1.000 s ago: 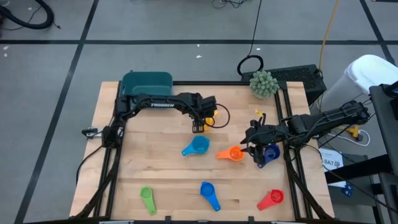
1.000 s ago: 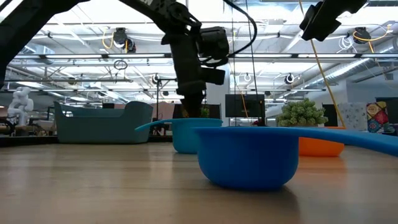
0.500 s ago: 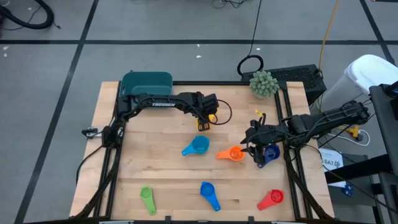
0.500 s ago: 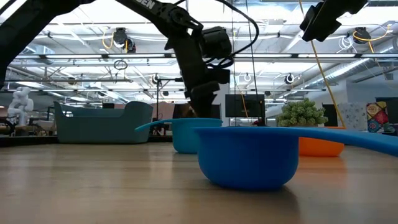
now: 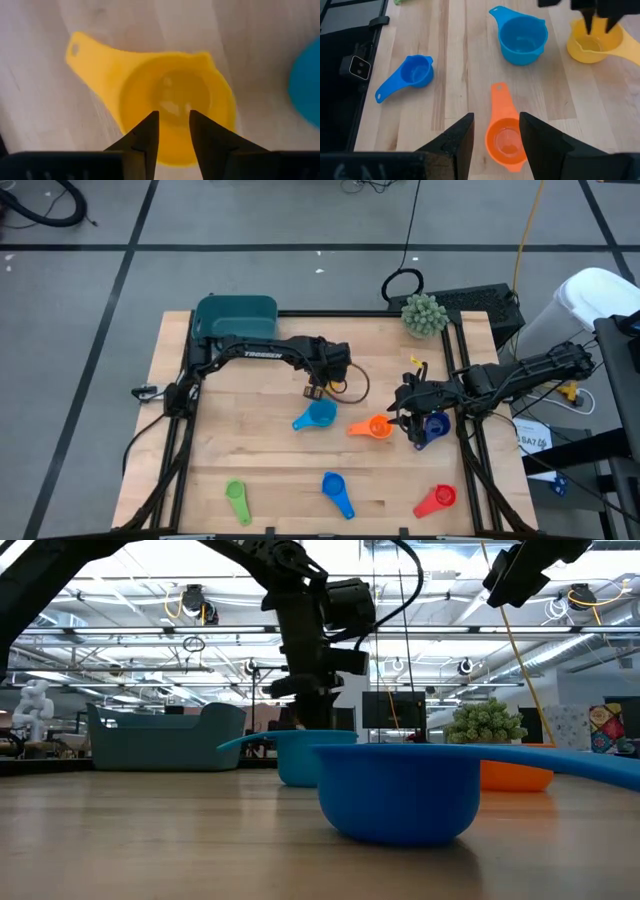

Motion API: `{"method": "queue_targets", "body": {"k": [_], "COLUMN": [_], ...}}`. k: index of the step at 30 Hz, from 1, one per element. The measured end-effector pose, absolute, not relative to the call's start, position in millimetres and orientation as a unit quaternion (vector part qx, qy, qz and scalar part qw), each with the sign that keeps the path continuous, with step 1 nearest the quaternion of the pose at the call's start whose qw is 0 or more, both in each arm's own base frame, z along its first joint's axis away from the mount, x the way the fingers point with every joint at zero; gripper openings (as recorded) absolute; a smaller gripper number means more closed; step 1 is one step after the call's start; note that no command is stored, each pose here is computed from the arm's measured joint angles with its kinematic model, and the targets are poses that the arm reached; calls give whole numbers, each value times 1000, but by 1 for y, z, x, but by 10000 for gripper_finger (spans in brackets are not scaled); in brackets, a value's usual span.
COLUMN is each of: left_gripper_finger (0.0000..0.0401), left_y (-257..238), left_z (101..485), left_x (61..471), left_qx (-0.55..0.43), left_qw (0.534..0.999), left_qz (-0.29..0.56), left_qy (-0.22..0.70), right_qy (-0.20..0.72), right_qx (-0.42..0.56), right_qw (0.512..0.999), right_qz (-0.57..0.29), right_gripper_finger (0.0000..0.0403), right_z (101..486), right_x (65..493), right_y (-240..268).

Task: Nest measuring cups in basket
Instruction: Stack the yellow measuring cup on top of the light blue measuring cup

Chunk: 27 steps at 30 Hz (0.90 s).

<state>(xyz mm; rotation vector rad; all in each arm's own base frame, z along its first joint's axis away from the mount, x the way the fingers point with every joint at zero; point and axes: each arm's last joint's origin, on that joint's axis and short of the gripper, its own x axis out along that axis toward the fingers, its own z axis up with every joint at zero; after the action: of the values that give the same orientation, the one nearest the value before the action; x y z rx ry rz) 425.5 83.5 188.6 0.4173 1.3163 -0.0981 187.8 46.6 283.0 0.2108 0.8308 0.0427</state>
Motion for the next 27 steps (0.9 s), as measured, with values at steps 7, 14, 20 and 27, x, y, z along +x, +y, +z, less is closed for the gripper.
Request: {"method": "queue_targets", "body": {"k": [7,14,20,27], "left_gripper_finger": [94,93,93,93], "left_y": [79,83,82,92], "left_z": [188,194,221,225], "left_x": [423,420,414,407], "left_qx": [278,322,344,278], "left_qw": [731,705,716,734], "left_qz": [-101,-64,-56,-8], "left_qy": [615,629,606,619], "right_qy": [404,412,410,410], "right_qx": [102,100,102,112], "right_qw": [909,906,906,905], "right_qz": [20,19,19,15], "right_gripper_finger": [151,151,151,151], "right_z": [283,282,282,282], "right_x": [188,186,187,187], "right_y": [47,46,46,47]}}
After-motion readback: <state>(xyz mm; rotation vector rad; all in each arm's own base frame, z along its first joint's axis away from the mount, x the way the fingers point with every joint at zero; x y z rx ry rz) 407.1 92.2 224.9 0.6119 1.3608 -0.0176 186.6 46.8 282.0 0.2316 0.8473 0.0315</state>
